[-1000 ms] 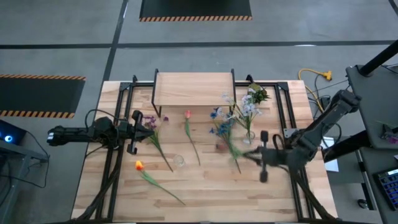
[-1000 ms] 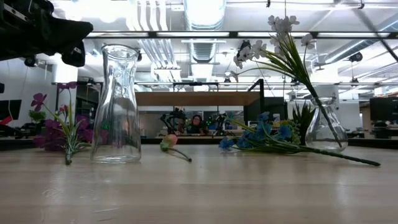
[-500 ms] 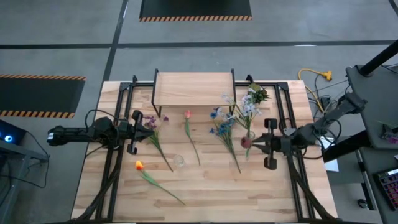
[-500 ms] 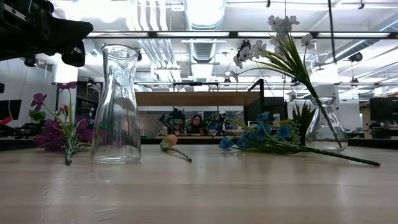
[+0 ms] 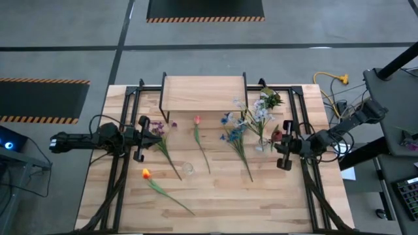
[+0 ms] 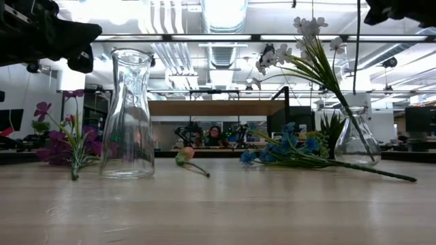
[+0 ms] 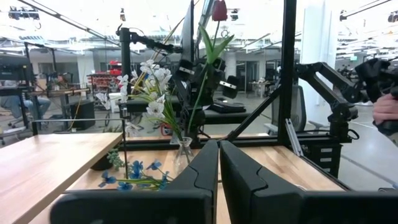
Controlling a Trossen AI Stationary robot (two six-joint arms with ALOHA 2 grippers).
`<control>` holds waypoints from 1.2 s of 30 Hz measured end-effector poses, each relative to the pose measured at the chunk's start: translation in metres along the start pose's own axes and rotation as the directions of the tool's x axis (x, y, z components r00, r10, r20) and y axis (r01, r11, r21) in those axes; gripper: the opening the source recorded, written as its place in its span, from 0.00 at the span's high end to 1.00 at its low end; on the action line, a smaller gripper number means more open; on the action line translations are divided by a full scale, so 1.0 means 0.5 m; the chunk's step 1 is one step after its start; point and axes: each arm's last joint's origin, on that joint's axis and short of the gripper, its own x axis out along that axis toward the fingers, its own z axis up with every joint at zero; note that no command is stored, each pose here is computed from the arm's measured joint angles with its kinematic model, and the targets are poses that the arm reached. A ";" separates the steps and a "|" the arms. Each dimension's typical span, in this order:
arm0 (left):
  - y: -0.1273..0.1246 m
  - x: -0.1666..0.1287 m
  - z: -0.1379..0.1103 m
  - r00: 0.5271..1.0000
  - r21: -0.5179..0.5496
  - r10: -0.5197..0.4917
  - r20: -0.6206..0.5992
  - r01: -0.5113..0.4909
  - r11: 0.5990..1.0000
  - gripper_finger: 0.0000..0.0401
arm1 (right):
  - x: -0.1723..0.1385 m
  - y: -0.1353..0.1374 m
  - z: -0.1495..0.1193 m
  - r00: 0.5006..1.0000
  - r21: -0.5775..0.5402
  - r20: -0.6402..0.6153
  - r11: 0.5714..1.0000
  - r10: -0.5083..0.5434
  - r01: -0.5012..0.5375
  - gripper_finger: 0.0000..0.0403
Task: Pick and place flowers into a vace then onto a shelf
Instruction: Put the red tulip into the right crystal vase
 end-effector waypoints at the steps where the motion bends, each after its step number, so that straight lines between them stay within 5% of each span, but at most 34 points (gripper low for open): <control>1: 0.000 0.000 0.000 1.000 0.003 0.000 0.000 0.000 1.000 1.00 | -0.002 0.000 -0.003 1.000 0.000 -0.003 1.000 0.001 -0.001 0.97; 36: 0.000 0.000 0.000 1.000 0.006 0.000 0.001 0.000 1.000 1.00 | 0.003 0.011 -0.100 0.954 0.003 -0.291 0.997 -0.070 0.074 0.97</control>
